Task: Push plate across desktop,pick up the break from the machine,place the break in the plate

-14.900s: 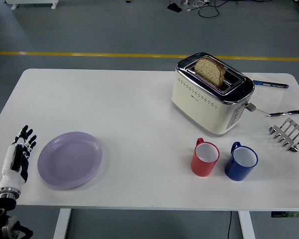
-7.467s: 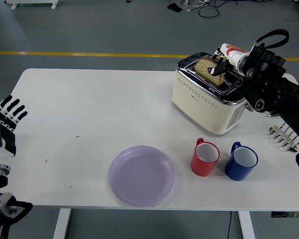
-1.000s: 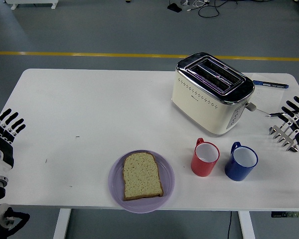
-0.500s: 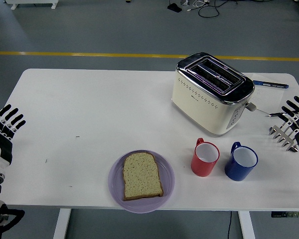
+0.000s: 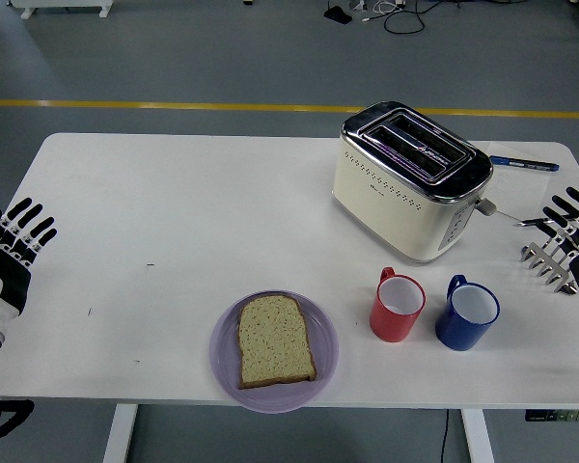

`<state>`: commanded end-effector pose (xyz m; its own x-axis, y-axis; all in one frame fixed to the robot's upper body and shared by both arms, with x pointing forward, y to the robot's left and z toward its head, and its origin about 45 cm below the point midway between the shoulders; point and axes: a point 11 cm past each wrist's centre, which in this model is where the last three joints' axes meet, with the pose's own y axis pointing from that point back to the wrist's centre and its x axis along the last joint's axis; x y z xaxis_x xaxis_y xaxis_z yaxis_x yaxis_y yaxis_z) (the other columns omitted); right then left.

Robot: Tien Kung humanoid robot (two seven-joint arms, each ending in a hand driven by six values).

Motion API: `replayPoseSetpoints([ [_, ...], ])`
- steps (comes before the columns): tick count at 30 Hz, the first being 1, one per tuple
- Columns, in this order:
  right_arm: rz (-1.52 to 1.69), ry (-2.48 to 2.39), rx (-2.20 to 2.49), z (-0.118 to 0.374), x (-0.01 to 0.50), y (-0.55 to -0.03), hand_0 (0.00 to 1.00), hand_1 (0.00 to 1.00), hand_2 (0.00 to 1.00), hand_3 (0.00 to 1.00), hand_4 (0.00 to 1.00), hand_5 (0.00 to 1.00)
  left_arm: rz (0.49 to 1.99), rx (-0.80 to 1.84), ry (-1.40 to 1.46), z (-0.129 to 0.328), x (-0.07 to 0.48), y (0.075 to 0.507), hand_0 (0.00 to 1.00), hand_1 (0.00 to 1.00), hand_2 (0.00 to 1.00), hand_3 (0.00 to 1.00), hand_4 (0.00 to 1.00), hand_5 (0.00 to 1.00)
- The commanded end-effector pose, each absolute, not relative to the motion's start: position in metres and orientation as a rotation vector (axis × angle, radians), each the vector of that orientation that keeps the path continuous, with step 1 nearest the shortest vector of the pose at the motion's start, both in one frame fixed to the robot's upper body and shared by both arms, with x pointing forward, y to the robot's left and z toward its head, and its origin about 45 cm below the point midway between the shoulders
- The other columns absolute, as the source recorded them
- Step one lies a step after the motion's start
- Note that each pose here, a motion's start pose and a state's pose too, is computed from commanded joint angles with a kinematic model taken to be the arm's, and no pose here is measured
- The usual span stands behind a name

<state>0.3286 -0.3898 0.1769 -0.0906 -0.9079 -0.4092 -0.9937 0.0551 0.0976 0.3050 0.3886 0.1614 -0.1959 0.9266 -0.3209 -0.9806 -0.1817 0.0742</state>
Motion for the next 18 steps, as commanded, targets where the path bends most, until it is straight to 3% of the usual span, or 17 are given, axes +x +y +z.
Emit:
replayPoseSetpoints([
  [18,0.521,2.118,-1.937,0.1714,0.3279,-0.3935,0.744,0.717,0.724,0.715,0.510,0.569,1.730,-0.228,0.314,0.1604,0.3059,0.3849,0.795,0.775,0.832,0.790,0.515,0.998],
])
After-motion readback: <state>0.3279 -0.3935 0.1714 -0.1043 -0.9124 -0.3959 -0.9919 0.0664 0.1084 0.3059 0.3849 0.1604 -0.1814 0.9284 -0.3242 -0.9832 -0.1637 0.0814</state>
